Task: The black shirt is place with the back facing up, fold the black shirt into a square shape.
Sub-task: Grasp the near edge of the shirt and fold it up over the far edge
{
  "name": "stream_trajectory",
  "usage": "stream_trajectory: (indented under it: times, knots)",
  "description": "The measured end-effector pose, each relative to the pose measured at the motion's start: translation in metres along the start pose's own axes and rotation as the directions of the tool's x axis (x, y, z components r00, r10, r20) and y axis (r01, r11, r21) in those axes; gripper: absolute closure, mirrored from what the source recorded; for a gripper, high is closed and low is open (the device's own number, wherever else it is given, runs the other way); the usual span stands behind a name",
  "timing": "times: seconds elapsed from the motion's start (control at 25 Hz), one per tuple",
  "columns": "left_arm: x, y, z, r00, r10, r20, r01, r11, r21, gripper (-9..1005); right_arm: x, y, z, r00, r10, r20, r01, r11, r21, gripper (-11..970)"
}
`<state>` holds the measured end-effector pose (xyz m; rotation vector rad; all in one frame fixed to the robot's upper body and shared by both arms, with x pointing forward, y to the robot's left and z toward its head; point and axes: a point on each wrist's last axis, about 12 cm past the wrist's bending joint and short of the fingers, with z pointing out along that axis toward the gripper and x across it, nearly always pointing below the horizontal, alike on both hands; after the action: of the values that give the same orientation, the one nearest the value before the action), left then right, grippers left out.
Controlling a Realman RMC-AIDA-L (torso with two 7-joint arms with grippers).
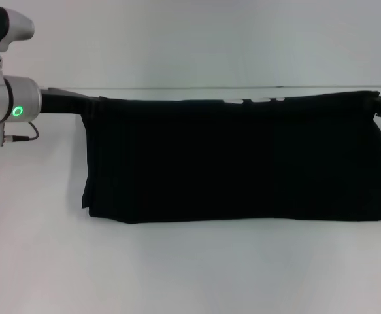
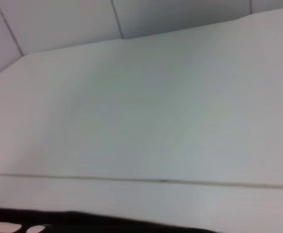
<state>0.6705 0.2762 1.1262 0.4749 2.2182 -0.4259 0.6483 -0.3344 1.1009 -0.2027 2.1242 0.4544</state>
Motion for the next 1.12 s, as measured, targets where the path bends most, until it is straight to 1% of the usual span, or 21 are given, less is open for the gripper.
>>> stream_trajectory:
  times: [0.24,0.48,0.88,1.12]
  knots:
    - [-0.009,0.000,0.002,1.000,0.014,0.019,-0.013,0.999,-0.032,995,-0.010,0.002,0.009,1.000,-0.013,0.013,0.012,0.999,0.048,917]
    - [-0.015,-0.002,0.007,0.999,0.026,0.033,-0.025,0.998,-0.056,995,-0.013,0.004,0.012,1.000,-0.018,0.019,0.017,0.997,0.069,917]
    - [-0.010,-0.003,0.014,0.999,0.020,0.037,-0.017,0.995,-0.098,994,-0.009,0.011,0.021,1.000,-0.011,0.009,0.010,0.996,0.084,918]
    - [-0.009,-0.003,0.019,0.998,0.032,0.047,-0.025,0.989,-0.148,994,-0.010,0.012,0.023,1.000,0.001,0.012,-0.002,0.996,0.091,917]
